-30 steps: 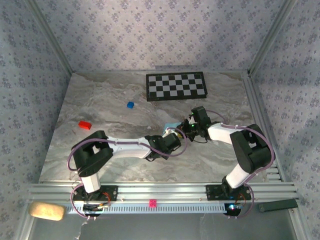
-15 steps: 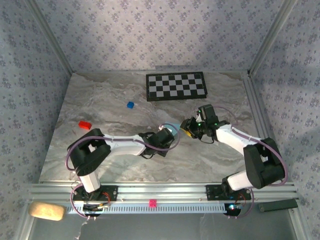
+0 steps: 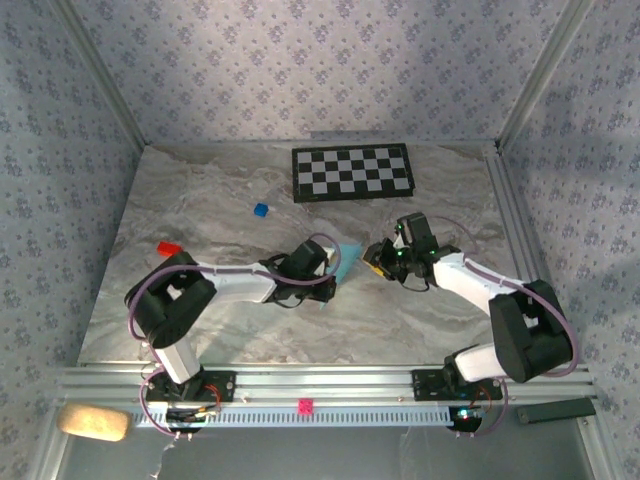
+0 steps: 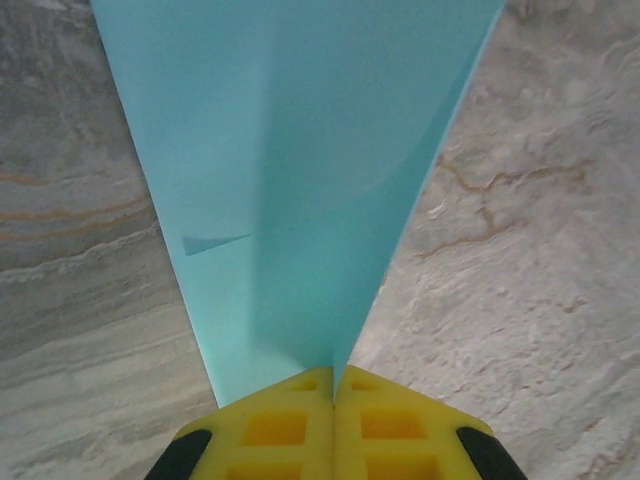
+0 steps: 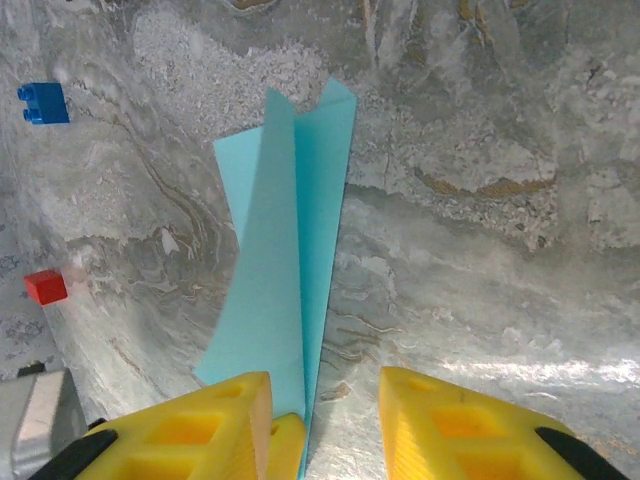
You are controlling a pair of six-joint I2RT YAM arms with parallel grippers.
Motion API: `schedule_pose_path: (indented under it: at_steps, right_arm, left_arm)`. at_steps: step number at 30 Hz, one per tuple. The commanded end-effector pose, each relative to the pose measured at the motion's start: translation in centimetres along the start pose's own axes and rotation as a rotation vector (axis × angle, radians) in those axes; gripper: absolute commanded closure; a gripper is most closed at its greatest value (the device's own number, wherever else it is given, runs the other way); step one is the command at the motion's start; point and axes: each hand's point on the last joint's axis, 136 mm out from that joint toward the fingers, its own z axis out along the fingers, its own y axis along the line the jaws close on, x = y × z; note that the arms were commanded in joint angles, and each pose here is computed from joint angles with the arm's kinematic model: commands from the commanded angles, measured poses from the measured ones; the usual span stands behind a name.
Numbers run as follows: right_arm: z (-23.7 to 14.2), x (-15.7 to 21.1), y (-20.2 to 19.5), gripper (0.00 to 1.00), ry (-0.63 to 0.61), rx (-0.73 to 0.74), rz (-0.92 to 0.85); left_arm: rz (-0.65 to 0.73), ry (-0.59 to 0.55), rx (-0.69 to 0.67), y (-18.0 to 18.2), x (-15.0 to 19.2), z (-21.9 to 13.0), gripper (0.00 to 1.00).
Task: Fold a paper plane with a square sheet of paper (pick it up from the middle)
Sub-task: Fold the wing for the fifth time at the center of the table.
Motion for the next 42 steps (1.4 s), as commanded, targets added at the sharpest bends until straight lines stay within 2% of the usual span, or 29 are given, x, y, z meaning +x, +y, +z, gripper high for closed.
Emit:
schedule_pose_path:
  at_steps: [1, 6, 17, 29, 33, 42]
  right_arm:
    - [-0.3, -0.2, 0.2, 0.67, -0.047, -0.007, -0.055]
    - [-0.2, -0.2, 1.6, 0.69, -0.104, -0.076, -0.169]
    - [0.1, 1.1, 1.9, 0.69, -0.039, -0.122, -0.23]
    - [2.5, 2.1, 2.7, 0.88, 0.069, -0.234, -0.24]
    - [3.2, 1.9, 2.9, 0.92, 0.104, -0.258, -0.253]
    - [4.2, 0.6, 2.5, 0.93, 0.111, -0.276, -0.23]
  left_arm:
    - [-0.062, 0.014, 0.125, -1.1, -0.1, 0.3, 1.0]
    - [-0.124, 0.042, 0.189, -0.8, 0.0, 1.0, 1.0]
    - [-0.217, 0.1, 0.339, -1.6, 0.0, 2.3, 1.0]
    - [-0.343, 0.142, 0.438, -2.2, 0.2, 3.4, 1.0]
    - [-0.374, 0.142, 0.456, -2.2, 0.2, 3.6, 1.0]
    - [-0.417, 0.133, 0.439, -1.5, 0.8, 3.7, 1.0]
